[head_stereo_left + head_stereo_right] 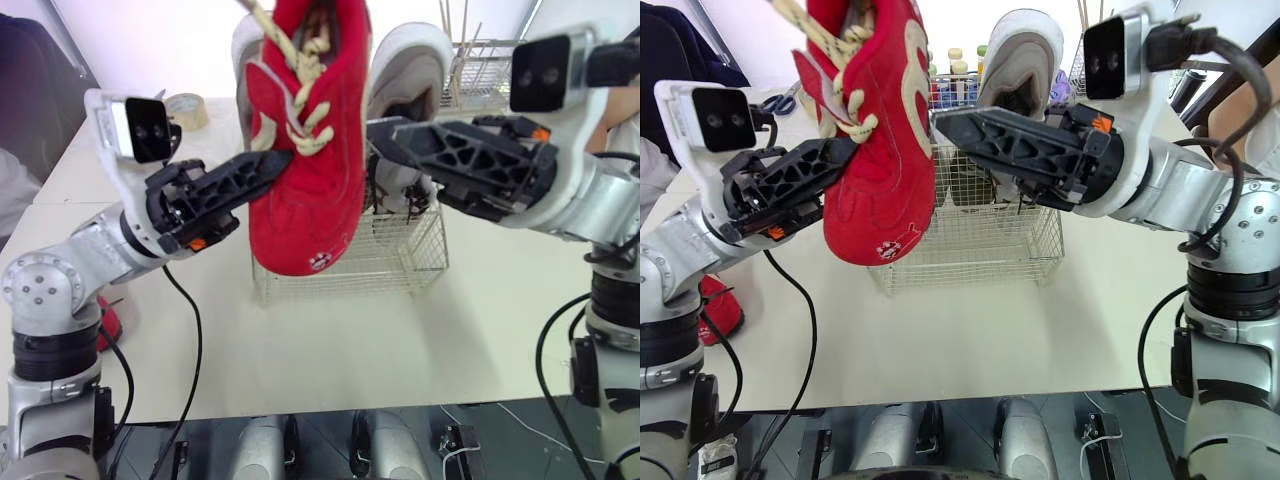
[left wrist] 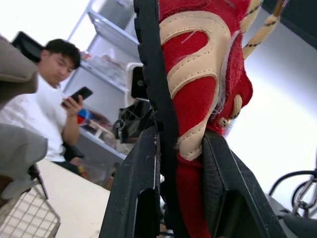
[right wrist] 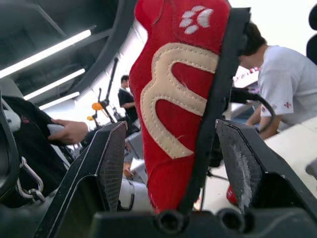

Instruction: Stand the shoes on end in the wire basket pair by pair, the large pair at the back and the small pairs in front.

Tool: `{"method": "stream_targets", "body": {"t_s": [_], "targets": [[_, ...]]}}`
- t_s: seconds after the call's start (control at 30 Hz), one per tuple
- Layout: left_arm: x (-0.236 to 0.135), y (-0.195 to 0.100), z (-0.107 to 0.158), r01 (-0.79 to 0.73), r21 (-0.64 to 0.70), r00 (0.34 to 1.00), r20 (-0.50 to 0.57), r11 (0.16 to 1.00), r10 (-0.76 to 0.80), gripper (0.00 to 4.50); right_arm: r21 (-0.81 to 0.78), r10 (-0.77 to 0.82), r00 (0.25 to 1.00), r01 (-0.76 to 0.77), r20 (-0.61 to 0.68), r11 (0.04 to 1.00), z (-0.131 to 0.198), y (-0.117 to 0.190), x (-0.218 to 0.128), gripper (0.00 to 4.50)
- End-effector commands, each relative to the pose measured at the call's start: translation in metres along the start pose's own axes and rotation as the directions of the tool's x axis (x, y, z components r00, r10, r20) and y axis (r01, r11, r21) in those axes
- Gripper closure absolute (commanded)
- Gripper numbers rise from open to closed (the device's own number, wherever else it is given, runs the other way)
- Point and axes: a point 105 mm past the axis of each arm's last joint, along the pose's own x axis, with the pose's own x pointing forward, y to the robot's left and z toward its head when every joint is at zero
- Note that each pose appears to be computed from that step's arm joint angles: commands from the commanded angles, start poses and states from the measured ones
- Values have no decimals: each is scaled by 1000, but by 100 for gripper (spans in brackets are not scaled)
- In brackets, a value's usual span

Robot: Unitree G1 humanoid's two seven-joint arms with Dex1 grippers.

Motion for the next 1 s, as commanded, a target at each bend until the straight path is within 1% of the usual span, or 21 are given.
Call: {"method": "stream_targets", "body": {"t_s": [0.03,0.2,0.3,0.53,0.6,0.73,0.87,1.0], "targets": [[6,-3,-2,40,23,999,-37,999,-39,360,-32,55,998,-55,-2,998,5,12,11,146],[9,-3,-7,66,25,996,-62,997,-65,360,-53,18,1000,-18,2,998,6,8,6,146],[10,-4,-7,73,28,995,-63,997,-71,360,-81,-43,999,42,-7,996,6,-2,3,146],[10,-7,-5,76,39,996,-57,996,-73,360,-122,-103,994,99,-23,988,6,-11,-8,146],[9,-6,-6,72,40,996,-58,997,-69,360,-121,-87,996,84,-20,989,8,-11,-5,146],[6,-1,-5,59,38,997,-56,998,-57,360,-86,7,1000,-5,14,996,14,2,0,146],[4,1,-7,50,40,996,-73,998,-46,360,-76,-10,998,14,61,997,23,-3,-3,146],[4,1,-11,51,38,994,-98,998,-47,360,-81,-12,998,18,68,997,26,-3,-2,146]]}}
